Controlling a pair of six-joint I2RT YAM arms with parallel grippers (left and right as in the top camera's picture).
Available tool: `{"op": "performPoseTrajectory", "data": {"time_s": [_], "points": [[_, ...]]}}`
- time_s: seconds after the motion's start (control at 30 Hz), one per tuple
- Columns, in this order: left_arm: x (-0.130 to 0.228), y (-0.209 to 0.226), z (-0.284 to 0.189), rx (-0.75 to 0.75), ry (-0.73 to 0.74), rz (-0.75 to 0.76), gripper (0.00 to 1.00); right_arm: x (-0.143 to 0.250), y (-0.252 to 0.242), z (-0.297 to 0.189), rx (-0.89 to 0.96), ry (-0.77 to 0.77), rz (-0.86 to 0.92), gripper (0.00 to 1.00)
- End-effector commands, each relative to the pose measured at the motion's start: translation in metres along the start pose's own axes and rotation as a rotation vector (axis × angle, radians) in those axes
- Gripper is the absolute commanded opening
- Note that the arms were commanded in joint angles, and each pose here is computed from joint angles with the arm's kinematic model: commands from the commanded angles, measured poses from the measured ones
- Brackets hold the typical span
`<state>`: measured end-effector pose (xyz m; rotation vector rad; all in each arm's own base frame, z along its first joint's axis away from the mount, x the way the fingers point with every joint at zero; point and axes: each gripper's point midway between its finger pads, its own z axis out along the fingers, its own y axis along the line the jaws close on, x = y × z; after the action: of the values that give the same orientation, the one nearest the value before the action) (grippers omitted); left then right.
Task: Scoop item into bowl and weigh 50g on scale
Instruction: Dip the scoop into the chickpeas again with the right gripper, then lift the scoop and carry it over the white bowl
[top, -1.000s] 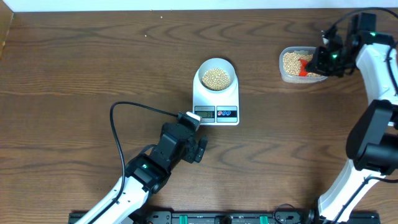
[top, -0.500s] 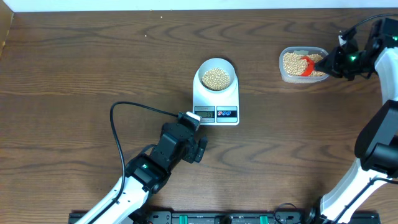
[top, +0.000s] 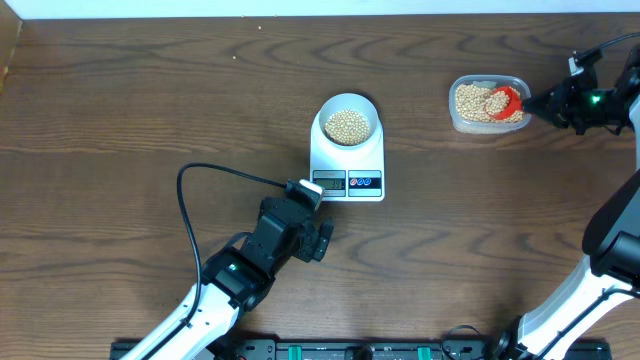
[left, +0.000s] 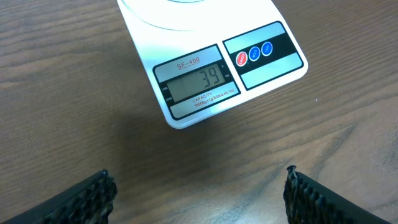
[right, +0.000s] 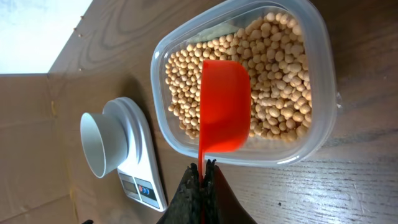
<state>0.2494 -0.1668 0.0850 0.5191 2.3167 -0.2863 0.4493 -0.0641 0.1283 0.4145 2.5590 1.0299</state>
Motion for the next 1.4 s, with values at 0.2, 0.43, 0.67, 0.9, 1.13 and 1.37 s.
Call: {"op": "performPoseTrajectory", "data": {"time_s": [0.2,0.43,0.67,0.9,1.13,1.37], "points": [[-0.012,0.002,-0.004,-0.015,-0.030,0.015,0.88,0.002,0.017,-0.010,-0.174,-0.010,-0.040,0.01],[-0.012,0.002,-0.004,-0.015,-0.030,0.015,0.88,0.002,0.016,-0.018,-0.206,-0.019,-0.036,0.01],[-0.012,0.002,-0.004,-0.015,-0.030,0.015,0.88,0.002,0.020,-0.029,-0.272,-0.042,-0.046,0.01],[-0.012,0.002,-0.004,-0.015,-0.030,0.015,0.88,0.001,0.040,-0.036,-0.395,-0.063,-0.075,0.01],[-0.012,0.002,-0.004,-0.015,-0.030,0.015,0.88,0.007,0.069,-0.026,-0.484,-0.033,-0.119,0.01],[-0.012,0.002,-0.004,-0.015,-0.030,0.015,0.88,0.022,0.101,-0.001,-0.529,0.039,-0.181,0.01]]}}
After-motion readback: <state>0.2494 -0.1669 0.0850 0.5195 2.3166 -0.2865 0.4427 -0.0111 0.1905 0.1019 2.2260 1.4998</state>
